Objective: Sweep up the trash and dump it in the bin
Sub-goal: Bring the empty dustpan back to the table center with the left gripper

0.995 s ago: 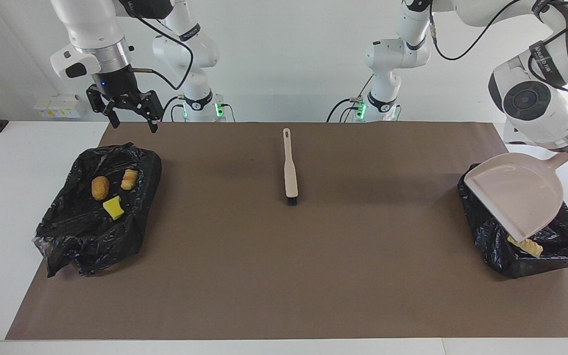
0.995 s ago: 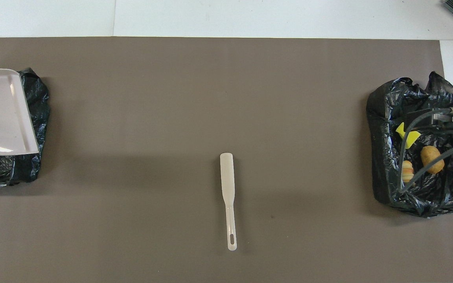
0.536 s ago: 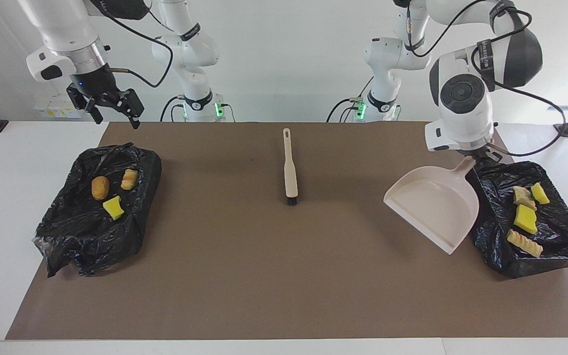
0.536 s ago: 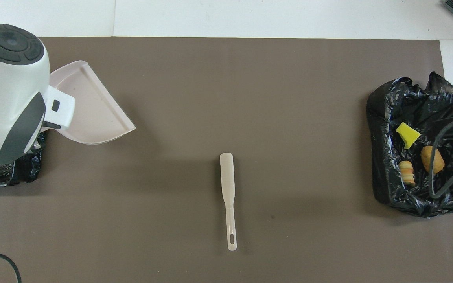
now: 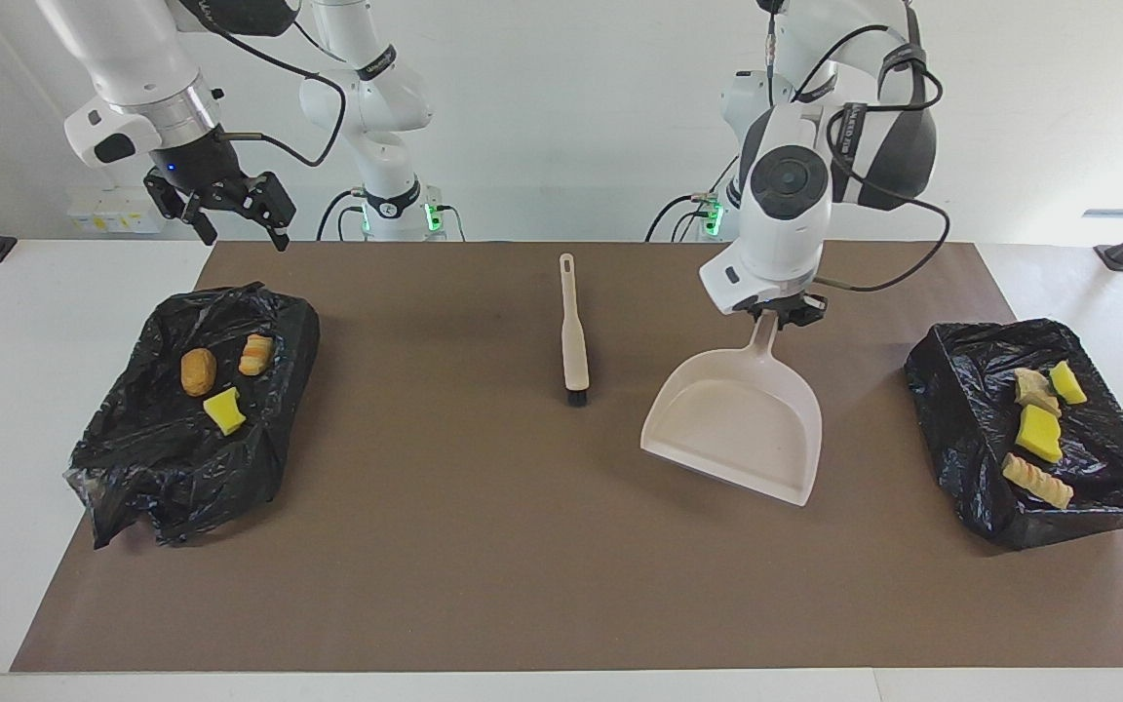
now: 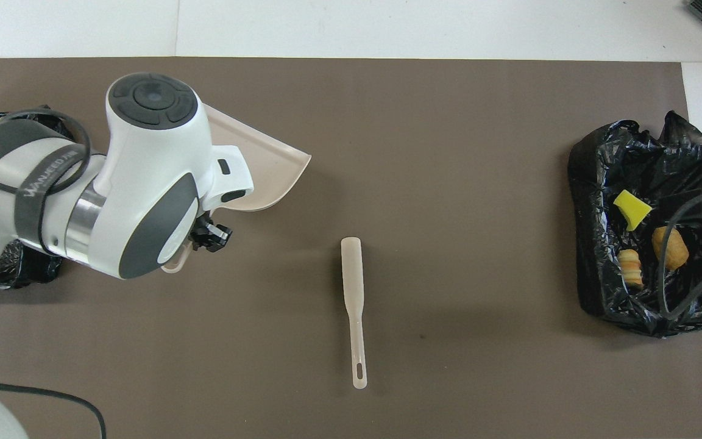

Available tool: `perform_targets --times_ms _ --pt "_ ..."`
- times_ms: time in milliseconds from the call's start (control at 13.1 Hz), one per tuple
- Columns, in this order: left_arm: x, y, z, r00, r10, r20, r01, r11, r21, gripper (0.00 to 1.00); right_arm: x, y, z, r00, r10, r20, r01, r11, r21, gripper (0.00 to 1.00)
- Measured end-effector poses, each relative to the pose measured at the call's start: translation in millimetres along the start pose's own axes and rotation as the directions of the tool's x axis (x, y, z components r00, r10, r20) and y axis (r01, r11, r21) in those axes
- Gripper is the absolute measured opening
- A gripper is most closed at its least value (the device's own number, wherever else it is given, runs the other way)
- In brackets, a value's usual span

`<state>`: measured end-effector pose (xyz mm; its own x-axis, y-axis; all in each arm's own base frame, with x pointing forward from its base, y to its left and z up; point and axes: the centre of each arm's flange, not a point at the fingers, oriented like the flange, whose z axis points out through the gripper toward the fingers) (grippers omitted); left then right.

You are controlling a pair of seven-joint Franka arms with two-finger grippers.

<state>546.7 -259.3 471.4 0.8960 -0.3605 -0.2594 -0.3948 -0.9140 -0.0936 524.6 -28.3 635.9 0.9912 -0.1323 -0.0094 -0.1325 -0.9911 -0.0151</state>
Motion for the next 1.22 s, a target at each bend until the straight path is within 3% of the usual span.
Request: perform_targets --times_ms 153,536,766,919,1225 --pt "16.2 21.6 -0.3 0.994 -0.078 -0.082 0.072 0.994 -0.077 0.31 -0.3 1.1 0.4 1.0 0.002 0.001 -0.002 1.0 0.0 1.0" --pt "68.6 78.6 -3.5 0.941 -0.233 -0.244 0.19 0.964 -0.185 0.31 -1.4 6.6 2.8 1.0 0.012 0.017 -0.012 1.0 0.0 1.0" --pt "104.4 87.4 9.7 0.902 -0.317 -0.292 0.246 0.935 -0.256 0.31 -1.7 6.0 2.5 1.0 0.011 0.016 -0.011 1.0 0.0 1.0" --pt "114.3 91.1 17.8 0.882 -0.367 -0.295 0.284 0.914 -0.289 0.31 -2.0 3.7 2.2 1.0 0.006 0.016 -0.006 1.0 -0.001 1.0" --pt "120.2 153.0 64.0 0.917 -0.314 -0.247 0.253 0.934 -0.251 0.31 -2.3 1.7 2.2 1.0 0.003 0.016 -0.003 1.0 -0.001 1.0"
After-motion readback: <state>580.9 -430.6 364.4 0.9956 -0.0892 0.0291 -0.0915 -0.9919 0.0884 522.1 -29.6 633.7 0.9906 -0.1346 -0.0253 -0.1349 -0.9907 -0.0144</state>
